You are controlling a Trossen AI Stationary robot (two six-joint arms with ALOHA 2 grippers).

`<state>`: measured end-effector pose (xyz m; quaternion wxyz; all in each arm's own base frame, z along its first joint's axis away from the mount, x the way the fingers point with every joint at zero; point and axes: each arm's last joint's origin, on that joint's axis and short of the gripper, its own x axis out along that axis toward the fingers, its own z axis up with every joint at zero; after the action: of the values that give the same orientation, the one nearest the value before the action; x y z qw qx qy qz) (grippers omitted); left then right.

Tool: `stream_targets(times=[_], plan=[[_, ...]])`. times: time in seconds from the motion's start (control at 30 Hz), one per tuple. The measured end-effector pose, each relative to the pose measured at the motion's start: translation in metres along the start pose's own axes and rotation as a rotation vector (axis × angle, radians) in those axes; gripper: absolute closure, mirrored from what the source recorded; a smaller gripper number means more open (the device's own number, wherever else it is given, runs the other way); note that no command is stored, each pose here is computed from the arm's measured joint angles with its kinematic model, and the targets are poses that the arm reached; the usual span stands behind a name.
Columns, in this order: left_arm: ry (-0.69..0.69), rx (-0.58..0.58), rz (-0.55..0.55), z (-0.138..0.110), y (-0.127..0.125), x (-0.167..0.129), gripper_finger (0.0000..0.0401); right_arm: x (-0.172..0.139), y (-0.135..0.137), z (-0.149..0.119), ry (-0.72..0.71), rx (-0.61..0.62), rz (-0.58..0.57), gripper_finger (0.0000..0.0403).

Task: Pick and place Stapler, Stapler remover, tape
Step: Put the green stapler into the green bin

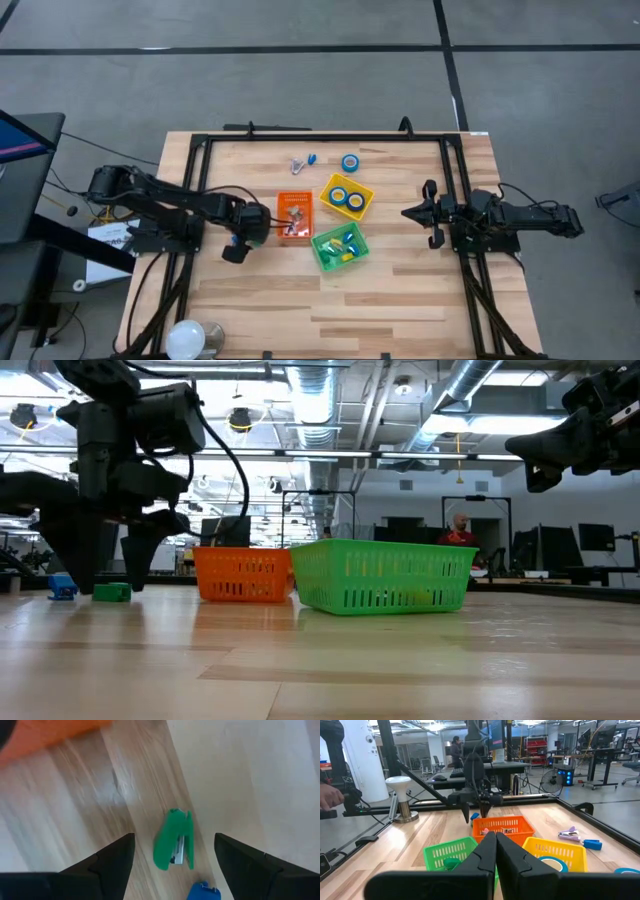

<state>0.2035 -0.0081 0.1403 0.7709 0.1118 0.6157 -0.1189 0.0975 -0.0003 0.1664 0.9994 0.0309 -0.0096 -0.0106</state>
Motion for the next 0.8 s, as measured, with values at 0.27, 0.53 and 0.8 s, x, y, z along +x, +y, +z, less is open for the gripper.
stream_targets(times=[0.27, 0.53, 0.8], plan=[[0.018, -0.001, -0.005, 0.0019, 0.0010, 0.0078, 0.0158, 0.0000, 0.0000, 0.0001, 0.000, 0.000, 0.000, 0.0402], [0.011, -0.002, -0.004, 0.0024, 0.0011, 0.0074, 0.0207, 0.0000, 0.0000, 0.0001, 0.000, 0.000, 0.000, 0.0402], [0.010, -0.003, -0.006, 0.0024, 0.0010, 0.0074, 0.0243, 0.0000, 0.0000, 0.0000, 0.000, 0.000, 0.000, 0.0402]])
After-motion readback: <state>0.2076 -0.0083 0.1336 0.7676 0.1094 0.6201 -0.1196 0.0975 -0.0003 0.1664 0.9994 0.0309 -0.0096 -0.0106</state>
